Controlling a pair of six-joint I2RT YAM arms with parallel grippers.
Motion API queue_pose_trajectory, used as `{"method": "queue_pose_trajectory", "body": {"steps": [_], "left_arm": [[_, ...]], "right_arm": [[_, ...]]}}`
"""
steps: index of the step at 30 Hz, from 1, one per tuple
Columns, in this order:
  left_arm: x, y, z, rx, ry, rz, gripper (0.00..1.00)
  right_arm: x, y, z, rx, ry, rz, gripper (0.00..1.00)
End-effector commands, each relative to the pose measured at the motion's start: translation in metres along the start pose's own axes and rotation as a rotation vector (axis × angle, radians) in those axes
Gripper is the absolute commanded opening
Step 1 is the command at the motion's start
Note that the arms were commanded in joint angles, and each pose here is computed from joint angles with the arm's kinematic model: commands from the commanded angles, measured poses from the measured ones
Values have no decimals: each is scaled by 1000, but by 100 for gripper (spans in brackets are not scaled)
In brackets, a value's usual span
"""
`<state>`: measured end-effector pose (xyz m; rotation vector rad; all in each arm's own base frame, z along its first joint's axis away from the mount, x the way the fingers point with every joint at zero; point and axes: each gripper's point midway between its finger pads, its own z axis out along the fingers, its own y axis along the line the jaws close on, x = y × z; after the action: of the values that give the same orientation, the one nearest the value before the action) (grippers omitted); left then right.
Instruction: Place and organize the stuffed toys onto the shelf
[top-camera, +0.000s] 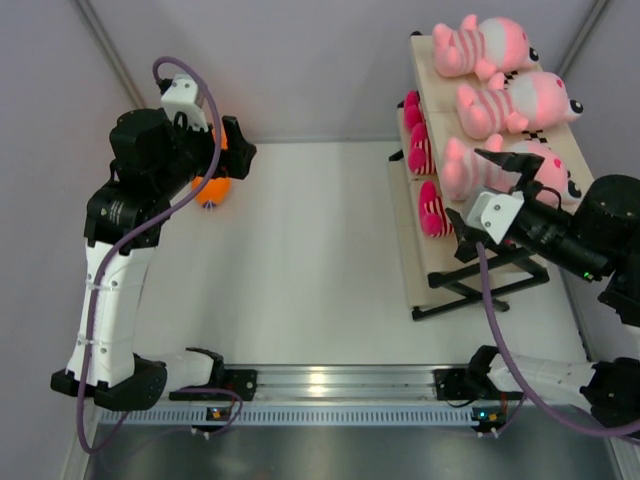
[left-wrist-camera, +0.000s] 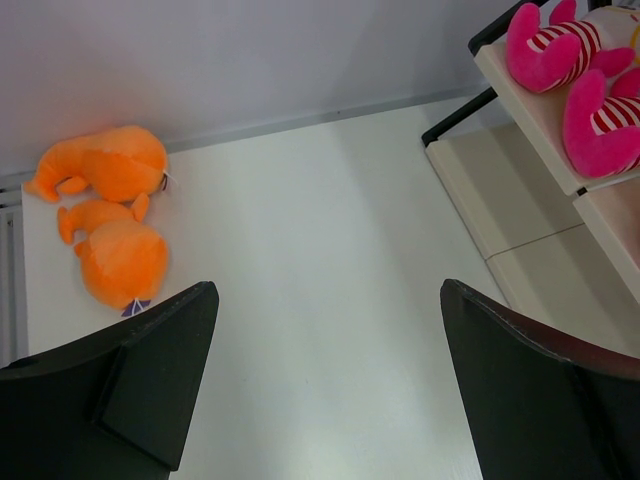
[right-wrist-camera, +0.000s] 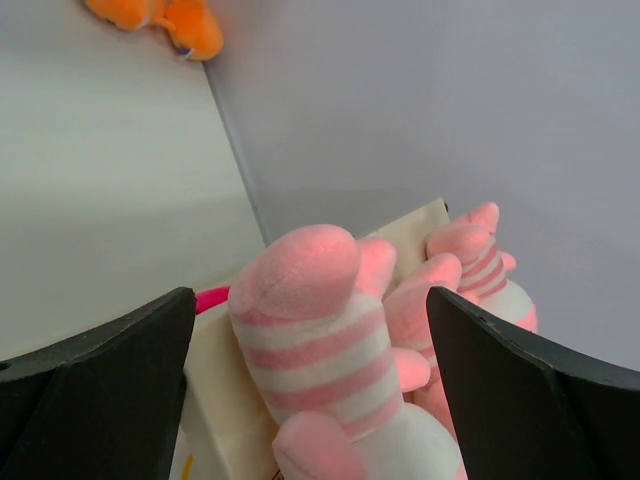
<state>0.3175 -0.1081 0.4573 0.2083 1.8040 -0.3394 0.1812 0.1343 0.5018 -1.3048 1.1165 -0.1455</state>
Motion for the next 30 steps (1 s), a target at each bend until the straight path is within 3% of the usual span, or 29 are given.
{"method": "queue_pose_trajectory", "body": {"steps": [1,5,8,11,19,23,30], "left_arm": [[-4,-2,1,19,-18,4,99],[-2,-4,2,31,-12,4,99],[-1,-6,2,47,-7,0,99],[-1,-8,4,55,-5,-6,99],[1,-7,2,61,-1,-8,99],[5,-9,7,75,13,-15,99],[6,-13,7,97,20,-26,99]], "right_arm": [[-30,-17,-24,49,-148,73,99],[-55,-42,-46,161,-289,132,99],[-73,-72,-72,285,-399,268,100],[-67,-101,-84,418,-378,395,99],[14,-99,-83,618,18,604,99],[22,-79,-89,571,24,663,98],[47,-46,-78,491,162,662,99]]}}
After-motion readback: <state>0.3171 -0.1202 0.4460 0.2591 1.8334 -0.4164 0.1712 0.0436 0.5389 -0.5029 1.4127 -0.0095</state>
